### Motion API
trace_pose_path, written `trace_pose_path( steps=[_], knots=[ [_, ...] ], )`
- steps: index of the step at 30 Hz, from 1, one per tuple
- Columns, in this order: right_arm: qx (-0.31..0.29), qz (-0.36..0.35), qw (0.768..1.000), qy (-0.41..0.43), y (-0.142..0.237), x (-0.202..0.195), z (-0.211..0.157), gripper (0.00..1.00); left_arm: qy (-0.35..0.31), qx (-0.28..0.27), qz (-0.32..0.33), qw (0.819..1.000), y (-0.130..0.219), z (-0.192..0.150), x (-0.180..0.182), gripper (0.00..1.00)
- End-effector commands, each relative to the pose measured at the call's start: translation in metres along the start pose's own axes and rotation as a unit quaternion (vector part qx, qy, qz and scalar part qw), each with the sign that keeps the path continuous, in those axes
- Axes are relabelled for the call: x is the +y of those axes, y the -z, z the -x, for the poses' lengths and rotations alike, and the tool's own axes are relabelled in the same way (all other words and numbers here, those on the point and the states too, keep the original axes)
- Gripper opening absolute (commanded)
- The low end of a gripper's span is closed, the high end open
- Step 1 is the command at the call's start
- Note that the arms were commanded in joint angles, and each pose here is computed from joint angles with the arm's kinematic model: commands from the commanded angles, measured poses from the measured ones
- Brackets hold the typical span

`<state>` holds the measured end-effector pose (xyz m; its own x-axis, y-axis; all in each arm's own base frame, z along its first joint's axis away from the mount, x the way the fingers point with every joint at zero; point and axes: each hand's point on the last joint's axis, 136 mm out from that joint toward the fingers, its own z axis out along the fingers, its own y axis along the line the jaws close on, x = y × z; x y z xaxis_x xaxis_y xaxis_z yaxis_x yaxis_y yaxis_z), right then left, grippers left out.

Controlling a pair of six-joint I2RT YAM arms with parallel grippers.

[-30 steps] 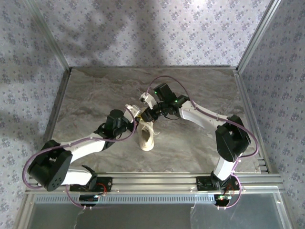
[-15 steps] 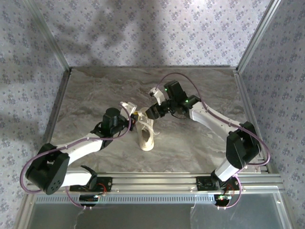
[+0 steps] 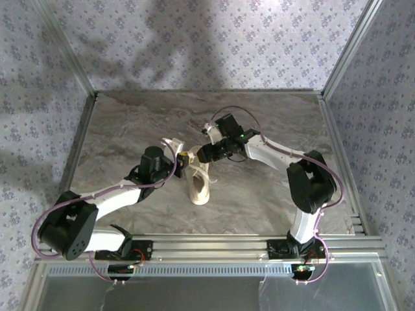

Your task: Tie the shoes

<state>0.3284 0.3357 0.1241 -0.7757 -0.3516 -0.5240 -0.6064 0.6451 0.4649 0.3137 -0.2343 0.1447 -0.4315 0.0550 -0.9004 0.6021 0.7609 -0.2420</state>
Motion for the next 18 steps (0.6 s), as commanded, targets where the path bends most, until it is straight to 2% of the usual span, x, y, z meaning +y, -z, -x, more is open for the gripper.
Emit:
trace_pose_path(
  steps=[1, 7, 13, 16, 18],
  knots=[
    [0.007, 0.010, 1.000, -0.008, -0.006, 0.008, 0.007, 0.47, 0.024, -0.018, -0.010, 1.000, 0.000, 0.008, 0.000, 0.00],
    [0.017, 0.012, 1.000, -0.008, -0.012, 0.006, 0.002, 0.40, 0.058, -0.020, -0.010, 0.998, 0.002, 0.012, 0.007, 0.00],
    [0.026, 0.014, 1.000, -0.007, -0.019, 0.003, -0.002, 0.43, 0.066, -0.018, -0.012, 0.998, 0.002, 0.012, 0.009, 0.00],
    [0.034, 0.014, 0.999, -0.004, -0.023, 0.001, -0.006, 0.39, 0.081, -0.017, -0.018, 0.996, 0.001, 0.012, 0.007, 0.00],
    [0.039, 0.009, 0.999, -0.002, -0.024, -0.001, -0.010, 0.39, 0.092, -0.015, -0.021, 0.995, 0.001, 0.012, 0.007, 0.00]
  ],
)
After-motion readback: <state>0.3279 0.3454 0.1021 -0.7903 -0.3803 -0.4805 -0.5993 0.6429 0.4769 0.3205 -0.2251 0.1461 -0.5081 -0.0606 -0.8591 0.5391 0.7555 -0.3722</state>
